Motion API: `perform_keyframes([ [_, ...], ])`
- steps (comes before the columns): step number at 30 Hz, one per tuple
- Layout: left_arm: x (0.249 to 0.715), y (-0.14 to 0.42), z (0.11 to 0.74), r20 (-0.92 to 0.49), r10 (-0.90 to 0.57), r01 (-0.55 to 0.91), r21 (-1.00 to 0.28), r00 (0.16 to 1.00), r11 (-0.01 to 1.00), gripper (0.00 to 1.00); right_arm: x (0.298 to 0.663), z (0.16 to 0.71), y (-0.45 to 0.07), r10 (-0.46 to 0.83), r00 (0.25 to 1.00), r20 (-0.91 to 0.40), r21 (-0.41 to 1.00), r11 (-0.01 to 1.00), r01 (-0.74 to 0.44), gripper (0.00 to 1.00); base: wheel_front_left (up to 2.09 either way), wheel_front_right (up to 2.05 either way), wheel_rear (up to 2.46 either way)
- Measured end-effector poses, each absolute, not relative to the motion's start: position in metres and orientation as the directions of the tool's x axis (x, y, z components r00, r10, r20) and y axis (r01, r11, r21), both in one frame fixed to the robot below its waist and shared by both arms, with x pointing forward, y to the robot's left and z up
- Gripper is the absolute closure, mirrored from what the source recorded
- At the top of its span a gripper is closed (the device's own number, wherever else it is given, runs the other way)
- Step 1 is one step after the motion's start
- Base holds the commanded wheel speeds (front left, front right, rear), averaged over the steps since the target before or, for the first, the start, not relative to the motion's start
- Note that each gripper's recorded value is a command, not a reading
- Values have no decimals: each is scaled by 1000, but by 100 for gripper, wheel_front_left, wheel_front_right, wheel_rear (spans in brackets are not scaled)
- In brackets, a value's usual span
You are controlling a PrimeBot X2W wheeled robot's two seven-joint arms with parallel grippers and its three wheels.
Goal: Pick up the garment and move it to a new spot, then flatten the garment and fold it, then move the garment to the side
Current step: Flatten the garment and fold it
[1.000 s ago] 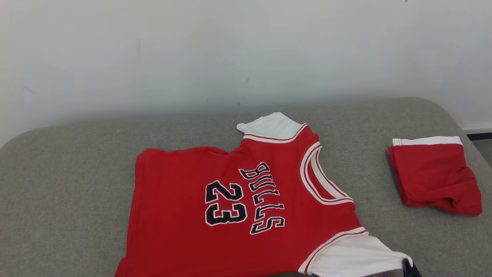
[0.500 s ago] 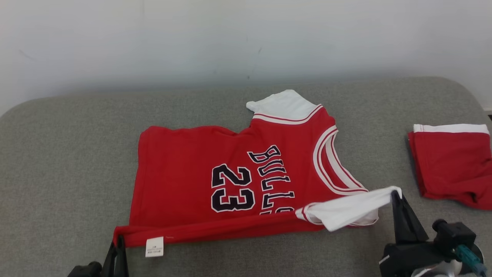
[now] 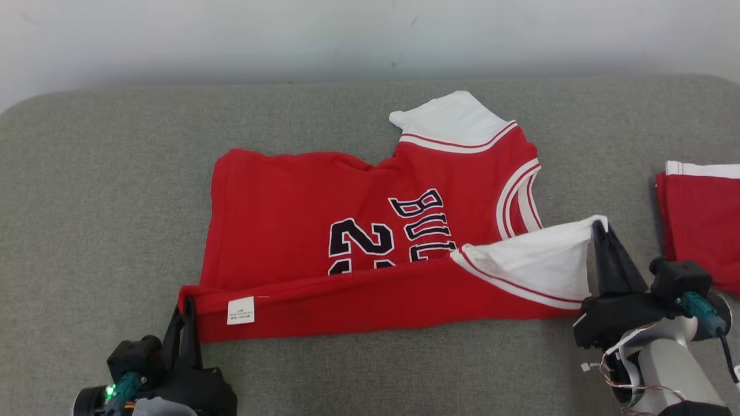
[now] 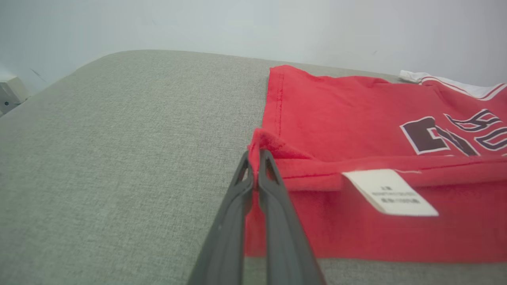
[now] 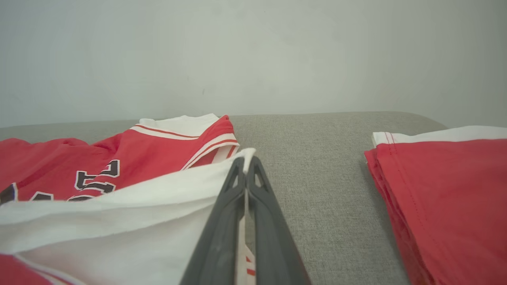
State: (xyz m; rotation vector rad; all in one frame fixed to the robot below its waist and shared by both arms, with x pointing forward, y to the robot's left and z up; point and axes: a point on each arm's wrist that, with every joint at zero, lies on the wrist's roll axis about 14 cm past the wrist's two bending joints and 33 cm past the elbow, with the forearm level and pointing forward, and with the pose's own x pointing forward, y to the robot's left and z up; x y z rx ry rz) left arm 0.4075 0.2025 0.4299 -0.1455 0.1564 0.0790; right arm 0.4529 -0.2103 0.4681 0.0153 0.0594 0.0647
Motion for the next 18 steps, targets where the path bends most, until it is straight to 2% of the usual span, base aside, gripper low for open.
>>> perform_keyframes([
  [9, 430, 202, 422, -176, 59, -81, -117, 983, 990, 100, 482, 461, -214, 64, 995, -71, -4, 998, -64, 100, 0, 0, 0],
  [16, 438, 201, 418, -182, 60, -82, -115, 981, 990, 100, 492, 447, -209, 77, 991, -108, -20, 997, -80, 100, 0, 0, 0],
  [17, 438, 201, 418, -184, 61, -83, -113, 981, 990, 80, 492, 445, -209, 75, 991, -115, -17, 997, -78, 100, 0, 0, 0],
  [18, 439, 201, 418, -181, 59, -80, -113, 982, 990, 13, 493, 443, -209, 72, 990, -119, -13, 997, -74, 54, 0, 0, 0],
])
